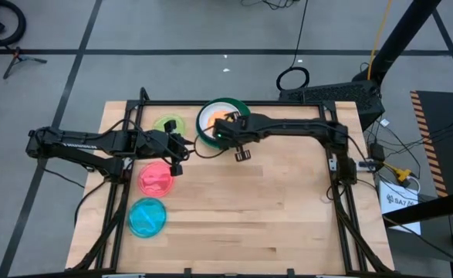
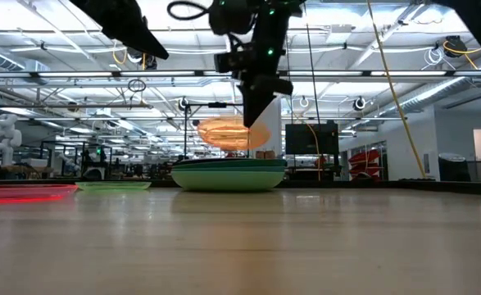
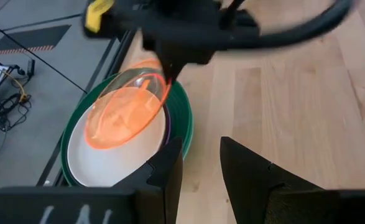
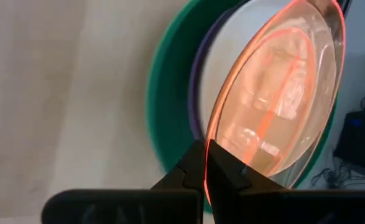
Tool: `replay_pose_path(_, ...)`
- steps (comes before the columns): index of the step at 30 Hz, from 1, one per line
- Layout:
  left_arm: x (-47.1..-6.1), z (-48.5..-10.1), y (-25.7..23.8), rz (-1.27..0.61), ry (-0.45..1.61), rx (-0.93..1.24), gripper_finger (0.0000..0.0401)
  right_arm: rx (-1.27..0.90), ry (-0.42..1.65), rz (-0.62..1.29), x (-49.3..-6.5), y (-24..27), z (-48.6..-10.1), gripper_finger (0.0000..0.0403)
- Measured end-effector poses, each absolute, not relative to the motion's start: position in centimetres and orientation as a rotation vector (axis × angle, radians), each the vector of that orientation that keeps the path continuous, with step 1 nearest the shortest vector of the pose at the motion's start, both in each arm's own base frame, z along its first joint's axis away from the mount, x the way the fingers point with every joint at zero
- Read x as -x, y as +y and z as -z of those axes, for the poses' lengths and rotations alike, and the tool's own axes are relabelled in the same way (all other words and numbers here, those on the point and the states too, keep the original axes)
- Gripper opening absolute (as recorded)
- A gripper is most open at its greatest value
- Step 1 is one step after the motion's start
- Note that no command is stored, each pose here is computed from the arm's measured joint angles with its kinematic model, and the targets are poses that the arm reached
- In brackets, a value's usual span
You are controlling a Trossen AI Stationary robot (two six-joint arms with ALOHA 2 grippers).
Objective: Stack plastic plates
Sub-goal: Stack the light orange plate on top of the white plate, then stack the light pink plate on top of the light orange plate
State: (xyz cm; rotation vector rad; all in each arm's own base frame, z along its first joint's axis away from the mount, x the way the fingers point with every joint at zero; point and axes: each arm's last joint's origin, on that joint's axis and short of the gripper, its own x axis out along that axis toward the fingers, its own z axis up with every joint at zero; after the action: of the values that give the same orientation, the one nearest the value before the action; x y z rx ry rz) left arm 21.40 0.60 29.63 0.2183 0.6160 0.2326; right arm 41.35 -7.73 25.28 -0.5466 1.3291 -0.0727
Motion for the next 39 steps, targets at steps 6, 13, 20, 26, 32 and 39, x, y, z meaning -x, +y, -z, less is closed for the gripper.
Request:
replay_pose_path(6, -21.4, -29.6, 0.6, -0.231, 0.621, -0.224, 0.0115, 0.586, 1.352, 0.052, -42.6, -9.9, -24.5, 0.0)
replay_pose_path(13, -21.3, -29.5, 0.6, -0.23, 0.634, -0.225, 0.0115, 0.56, 1.377, 0.067, -42.6, -11.5, -23.7, 0.0035)
replay_pose_path(20, -21.3, -29.5, 0.6, -0.231, 0.635, -0.221, 0.0115, 0.469, 1.352, 0.085, -42.5, -11.9, -23.8, 0.0093)
replay_pose_path(26, -21.2, -29.3, 0.6, -0.232, 0.659, -0.214, 0.0115, 0.335, 1.404, 0.13, -41.9, -11.6, -23.6, 0.0117)
replay_pose_path(32, -20.8, -28.9, 0.6, -0.239, 0.708, -0.188, 0.0115, 0.111, 1.44, 0.059, -41.2, -10.5, -23.4, 0.0111)
replay_pose_path(39, -20.5, -28.5, 0.6, -0.255, 0.757, -0.144, 0.0115, 0.104, 1.407, 0.063, -39.5, -7.6, -24.6, 0.01)
